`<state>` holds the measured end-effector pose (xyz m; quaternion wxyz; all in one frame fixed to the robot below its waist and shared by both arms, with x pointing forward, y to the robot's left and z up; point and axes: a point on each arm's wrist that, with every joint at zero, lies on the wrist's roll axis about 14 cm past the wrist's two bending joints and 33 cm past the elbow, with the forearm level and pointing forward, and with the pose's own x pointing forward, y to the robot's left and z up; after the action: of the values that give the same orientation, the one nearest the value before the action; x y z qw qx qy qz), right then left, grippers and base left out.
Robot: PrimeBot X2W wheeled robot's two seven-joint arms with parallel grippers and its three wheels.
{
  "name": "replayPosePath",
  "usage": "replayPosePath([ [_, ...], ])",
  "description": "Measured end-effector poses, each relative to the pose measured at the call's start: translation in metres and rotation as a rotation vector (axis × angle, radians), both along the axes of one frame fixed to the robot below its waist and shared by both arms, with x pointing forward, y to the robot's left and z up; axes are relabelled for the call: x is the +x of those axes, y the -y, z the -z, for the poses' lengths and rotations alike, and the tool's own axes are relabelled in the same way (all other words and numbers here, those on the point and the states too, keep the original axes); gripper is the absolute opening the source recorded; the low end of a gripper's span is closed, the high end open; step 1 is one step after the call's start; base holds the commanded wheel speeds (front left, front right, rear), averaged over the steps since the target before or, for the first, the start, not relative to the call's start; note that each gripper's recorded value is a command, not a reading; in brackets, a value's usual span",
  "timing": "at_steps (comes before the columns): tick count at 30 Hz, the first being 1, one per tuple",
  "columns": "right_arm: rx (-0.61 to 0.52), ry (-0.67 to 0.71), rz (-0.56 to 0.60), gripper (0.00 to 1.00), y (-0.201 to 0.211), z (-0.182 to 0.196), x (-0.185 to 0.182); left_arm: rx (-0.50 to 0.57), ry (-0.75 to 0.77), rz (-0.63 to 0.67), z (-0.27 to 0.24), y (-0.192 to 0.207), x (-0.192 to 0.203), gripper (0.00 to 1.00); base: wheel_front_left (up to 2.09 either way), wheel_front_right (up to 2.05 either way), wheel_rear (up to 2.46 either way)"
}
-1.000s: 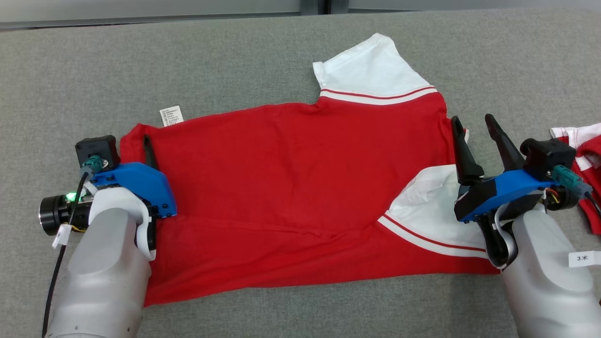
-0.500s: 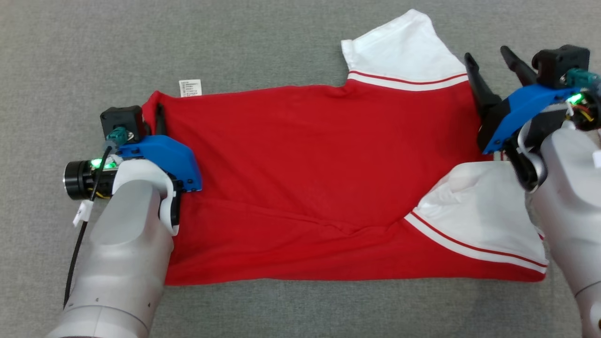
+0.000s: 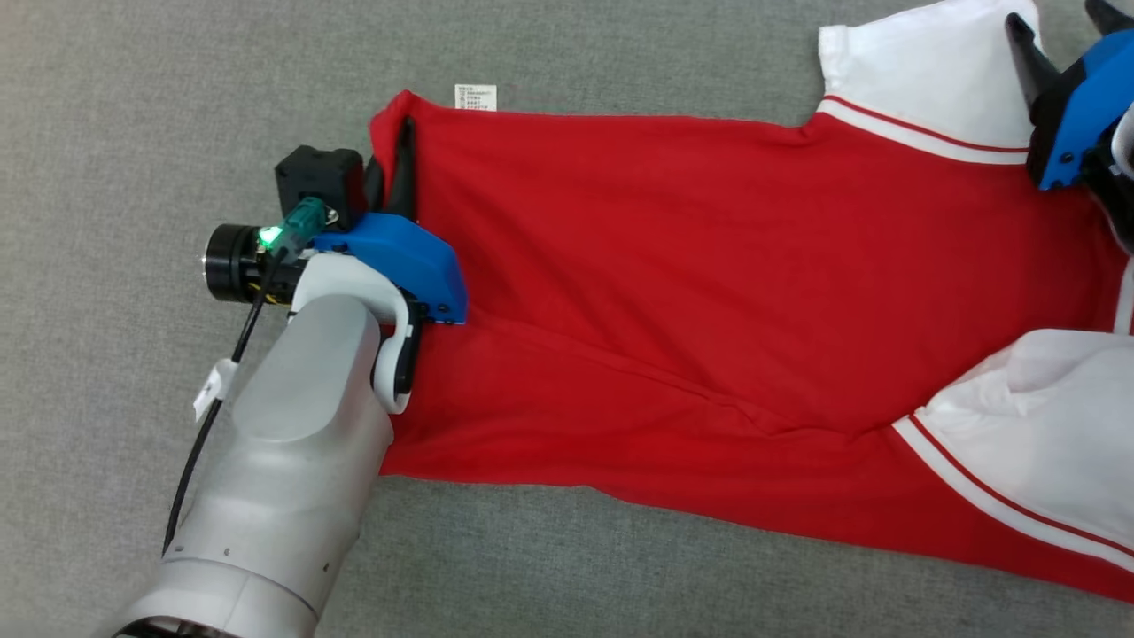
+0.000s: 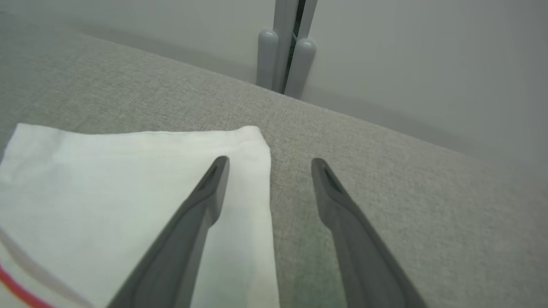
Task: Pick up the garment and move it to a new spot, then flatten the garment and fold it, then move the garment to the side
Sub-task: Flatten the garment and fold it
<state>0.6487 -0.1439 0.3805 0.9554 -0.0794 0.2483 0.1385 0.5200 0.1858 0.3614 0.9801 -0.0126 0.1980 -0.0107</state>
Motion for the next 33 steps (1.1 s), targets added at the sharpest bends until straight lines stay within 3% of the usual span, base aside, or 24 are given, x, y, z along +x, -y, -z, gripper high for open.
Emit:
replayPosePath([
  [7,-0.019,-0.075,-0.046,1.0,-0.022,0.025,0.009,-0.005,-0.017,0.003,0.008,0.008,-0.006,0.0,0.0,0.0,0.0],
  [9,-0.02,-0.079,-0.057,0.23,-0.026,0.027,0.01,-0.004,-0.02,0.003,0.01,0.01,-0.005,0.0,0.0,0.0,0.0],
  [10,-0.023,-0.07,-0.061,0.0,-0.026,0.026,0.011,-0.001,-0.017,0.002,0.009,0.011,-0.004,0.0,0.0,0.0,0.0],
  [23,0.059,0.302,0.041,0.0,0.016,-0.058,0.033,-0.014,0.135,-0.013,-0.036,0.016,0.013,0.0,0.0,0.0,0.0],
  [33,0.221,0.345,0.106,0.0,0.027,-0.074,-0.026,-0.036,0.122,0.022,-0.031,0.02,-0.014,0.0,0.0,0.0,0.0],
])
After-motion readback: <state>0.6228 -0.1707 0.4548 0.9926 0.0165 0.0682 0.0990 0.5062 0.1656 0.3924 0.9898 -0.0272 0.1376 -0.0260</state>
